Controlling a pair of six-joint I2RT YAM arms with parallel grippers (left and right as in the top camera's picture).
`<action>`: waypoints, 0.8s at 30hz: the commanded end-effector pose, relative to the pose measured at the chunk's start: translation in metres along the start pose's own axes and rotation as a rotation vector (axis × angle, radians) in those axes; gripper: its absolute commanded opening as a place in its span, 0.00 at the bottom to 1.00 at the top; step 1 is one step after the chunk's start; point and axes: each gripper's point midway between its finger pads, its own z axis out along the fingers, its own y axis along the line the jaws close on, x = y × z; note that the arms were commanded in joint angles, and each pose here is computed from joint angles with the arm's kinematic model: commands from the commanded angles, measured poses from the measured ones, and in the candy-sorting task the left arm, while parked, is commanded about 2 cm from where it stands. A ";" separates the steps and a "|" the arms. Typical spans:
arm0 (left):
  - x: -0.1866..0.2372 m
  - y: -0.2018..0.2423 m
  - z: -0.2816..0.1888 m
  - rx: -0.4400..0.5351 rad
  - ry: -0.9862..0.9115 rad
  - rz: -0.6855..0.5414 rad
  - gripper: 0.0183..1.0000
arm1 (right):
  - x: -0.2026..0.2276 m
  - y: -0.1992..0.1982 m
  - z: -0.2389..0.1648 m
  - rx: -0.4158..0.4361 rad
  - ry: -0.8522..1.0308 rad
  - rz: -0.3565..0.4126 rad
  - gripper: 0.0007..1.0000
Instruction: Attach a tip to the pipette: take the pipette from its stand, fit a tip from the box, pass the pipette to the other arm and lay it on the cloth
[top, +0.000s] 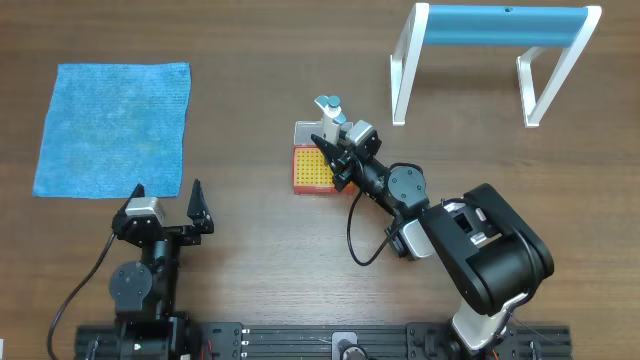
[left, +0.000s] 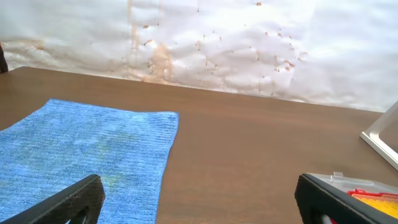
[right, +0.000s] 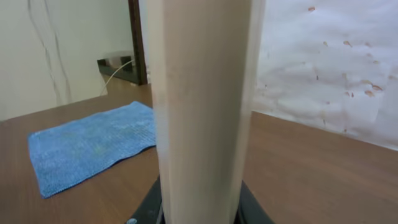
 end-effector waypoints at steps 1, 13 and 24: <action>0.002 -0.001 0.000 0.008 0.007 0.001 1.00 | 0.022 0.005 -0.009 -0.007 0.076 -0.006 0.07; 0.002 -0.001 0.000 0.008 0.007 0.001 1.00 | -0.010 0.008 -0.008 -0.013 -0.001 -0.034 0.07; 0.002 -0.001 0.000 0.008 0.007 0.001 1.00 | -0.029 0.007 -0.002 -0.016 -0.049 -0.052 0.07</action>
